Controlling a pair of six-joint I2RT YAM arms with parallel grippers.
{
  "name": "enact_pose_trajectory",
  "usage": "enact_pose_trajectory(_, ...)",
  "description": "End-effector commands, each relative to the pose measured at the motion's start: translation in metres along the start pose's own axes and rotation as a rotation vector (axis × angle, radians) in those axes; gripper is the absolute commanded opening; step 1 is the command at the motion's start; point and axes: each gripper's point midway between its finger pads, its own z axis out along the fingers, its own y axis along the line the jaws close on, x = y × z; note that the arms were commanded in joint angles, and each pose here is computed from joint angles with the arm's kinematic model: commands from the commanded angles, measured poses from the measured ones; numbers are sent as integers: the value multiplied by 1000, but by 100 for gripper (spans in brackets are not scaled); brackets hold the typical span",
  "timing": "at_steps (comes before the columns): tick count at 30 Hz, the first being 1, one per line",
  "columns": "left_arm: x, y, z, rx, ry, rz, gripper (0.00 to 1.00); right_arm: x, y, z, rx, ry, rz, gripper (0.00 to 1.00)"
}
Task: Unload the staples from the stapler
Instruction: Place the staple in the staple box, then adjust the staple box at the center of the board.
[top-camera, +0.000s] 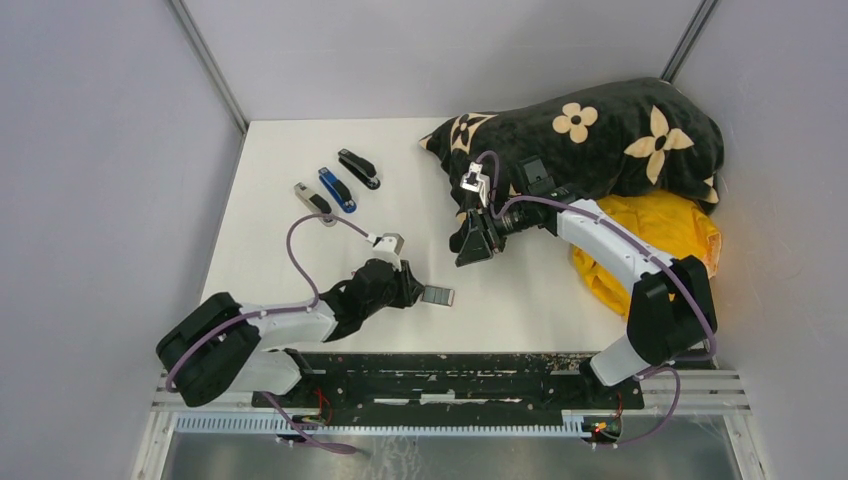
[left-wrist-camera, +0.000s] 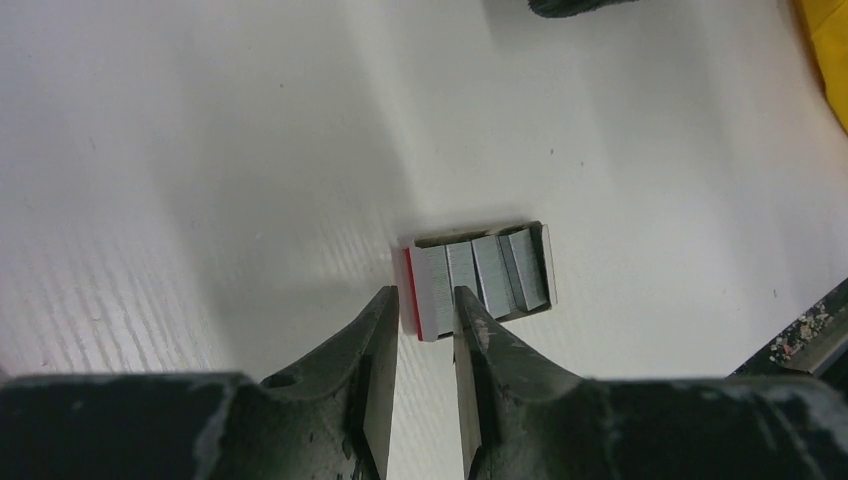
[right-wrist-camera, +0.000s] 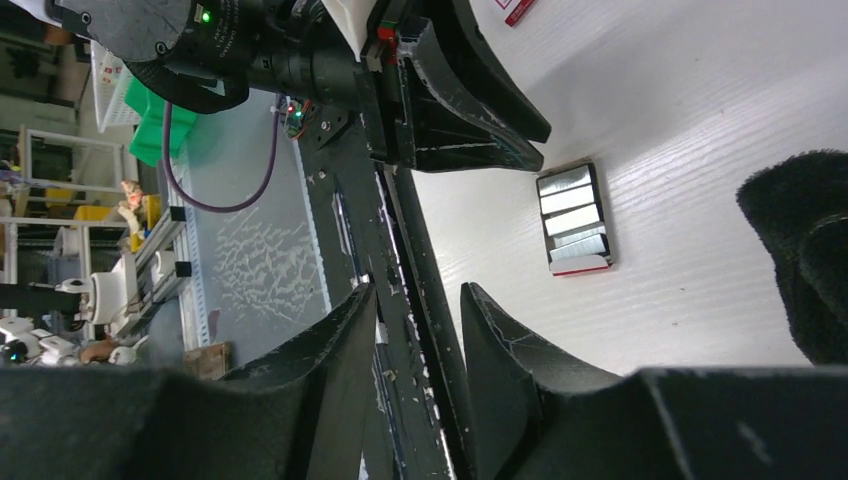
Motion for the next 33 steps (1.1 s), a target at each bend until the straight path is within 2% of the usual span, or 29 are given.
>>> enact_pose_trajectory(1,-5,-12,10,18,26,-18,34,-7,9,1,-69,0,-9,43)
enact_pose_trajectory(9,-5,-10,12,7,29,-15,34,-4,6,3,-73,10,9,42)
enact_pose_trajectory(15,-21,-17,-2,55,-54,-48,43,-2,4,5,-75,19,24,42)
enact_pose_trajectory(16,-22,-15,-4,48,-64,-55,43,-2,4,5,-75,19,24,42)
enact_pose_trajectory(19,-24,0,-6,-4,-89,-82,33,-2,4,5,-74,19,24,42)
enact_pose_trajectory(23,-21,8,-4,-33,-63,-84,27,-2,3,5,-74,22,27,42)
enact_pose_trajectory(33,-5,-2,12,8,21,-72,28,-1,1,6,-74,30,34,41)
